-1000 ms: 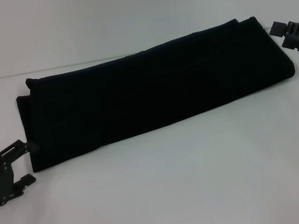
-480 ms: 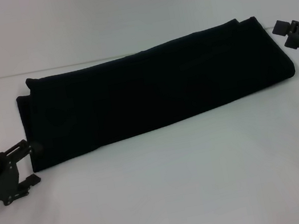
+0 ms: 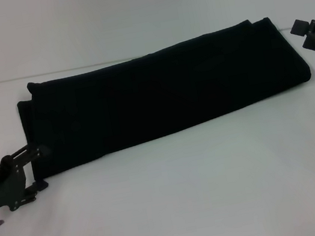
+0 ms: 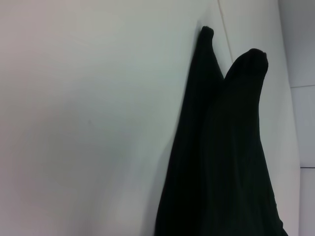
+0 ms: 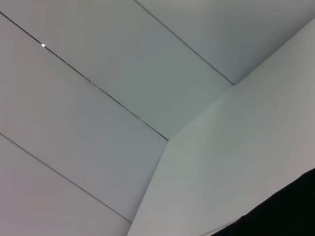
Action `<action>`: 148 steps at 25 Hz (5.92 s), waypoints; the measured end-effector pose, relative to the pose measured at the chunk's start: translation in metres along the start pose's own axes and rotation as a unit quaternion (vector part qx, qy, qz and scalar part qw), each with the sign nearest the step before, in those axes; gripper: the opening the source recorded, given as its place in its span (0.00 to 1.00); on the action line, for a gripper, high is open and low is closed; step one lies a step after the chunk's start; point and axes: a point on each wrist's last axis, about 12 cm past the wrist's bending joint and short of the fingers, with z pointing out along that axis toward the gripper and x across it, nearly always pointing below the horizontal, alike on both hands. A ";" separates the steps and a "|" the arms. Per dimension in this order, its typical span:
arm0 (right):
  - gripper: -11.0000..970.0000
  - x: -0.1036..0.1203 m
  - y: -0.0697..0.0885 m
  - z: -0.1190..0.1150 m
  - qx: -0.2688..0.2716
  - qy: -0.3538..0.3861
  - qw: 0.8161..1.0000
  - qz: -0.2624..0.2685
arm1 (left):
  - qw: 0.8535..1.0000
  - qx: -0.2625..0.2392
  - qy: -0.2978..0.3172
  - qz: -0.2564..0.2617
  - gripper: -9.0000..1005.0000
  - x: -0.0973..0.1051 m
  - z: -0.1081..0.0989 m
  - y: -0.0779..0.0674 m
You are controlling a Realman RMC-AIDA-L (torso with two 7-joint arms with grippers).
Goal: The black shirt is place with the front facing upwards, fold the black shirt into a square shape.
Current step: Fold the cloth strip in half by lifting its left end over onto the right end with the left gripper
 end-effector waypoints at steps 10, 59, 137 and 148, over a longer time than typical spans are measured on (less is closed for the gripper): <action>0.88 0.001 -0.001 0.000 -0.001 -0.002 1.000 0.006 | 1.000 -0.001 -0.010 0.011 0.89 -0.003 0.012 -0.008; 0.88 0.004 -0.007 -0.014 -0.007 -0.016 0.999 0.026 | 0.998 0.007 -0.030 0.047 0.85 -0.003 0.026 -0.015; 0.88 0.007 -0.010 -0.023 -0.014 -0.033 0.998 0.044 | 0.999 0.004 -0.051 0.012 0.63 -0.006 -0.016 0.017; 0.87 0.007 -0.011 -0.024 -0.013 -0.035 0.998 0.045 | 0.998 0.014 -0.055 -0.017 0.66 -0.004 -0.016 0.020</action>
